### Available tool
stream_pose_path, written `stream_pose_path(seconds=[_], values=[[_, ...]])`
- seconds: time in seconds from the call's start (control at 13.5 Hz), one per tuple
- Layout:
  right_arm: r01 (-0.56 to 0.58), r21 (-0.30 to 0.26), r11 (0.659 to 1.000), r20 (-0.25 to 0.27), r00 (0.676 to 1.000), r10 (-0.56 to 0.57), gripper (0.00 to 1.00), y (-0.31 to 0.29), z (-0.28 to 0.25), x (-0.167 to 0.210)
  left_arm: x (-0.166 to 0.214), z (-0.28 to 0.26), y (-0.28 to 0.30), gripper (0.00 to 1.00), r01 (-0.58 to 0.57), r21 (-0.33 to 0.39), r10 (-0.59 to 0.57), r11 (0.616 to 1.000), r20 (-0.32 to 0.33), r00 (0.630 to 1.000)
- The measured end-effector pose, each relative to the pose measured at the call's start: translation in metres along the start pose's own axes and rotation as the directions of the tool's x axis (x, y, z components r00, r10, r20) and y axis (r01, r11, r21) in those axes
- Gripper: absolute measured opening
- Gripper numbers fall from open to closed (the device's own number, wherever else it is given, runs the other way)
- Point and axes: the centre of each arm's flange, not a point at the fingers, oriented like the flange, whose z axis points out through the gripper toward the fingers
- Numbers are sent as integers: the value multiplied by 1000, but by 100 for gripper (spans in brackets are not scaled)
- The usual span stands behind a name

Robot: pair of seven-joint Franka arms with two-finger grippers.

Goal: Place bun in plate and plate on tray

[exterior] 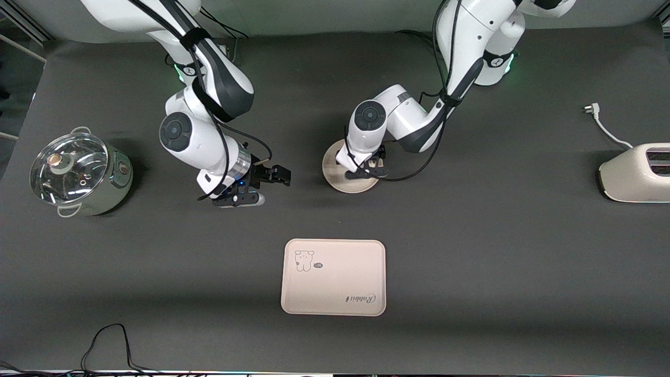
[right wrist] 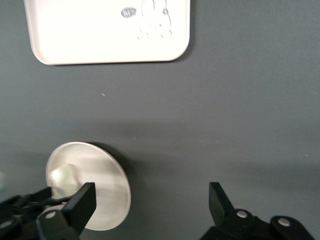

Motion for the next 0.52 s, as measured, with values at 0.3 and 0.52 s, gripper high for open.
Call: stream_pose_path(seconds=[0.3, 0.52], values=[[31, -37, 999, -24, 999, -32, 100, 12, 36, -17, 0, 0, 0, 100, 1, 0, -1, 1000, 0, 1000], [32, -18, 999, -45, 998, -33, 100, 1, 52, -30, 4, -6, -1, 100, 5, 6, -5, 1000, -3, 1000]])
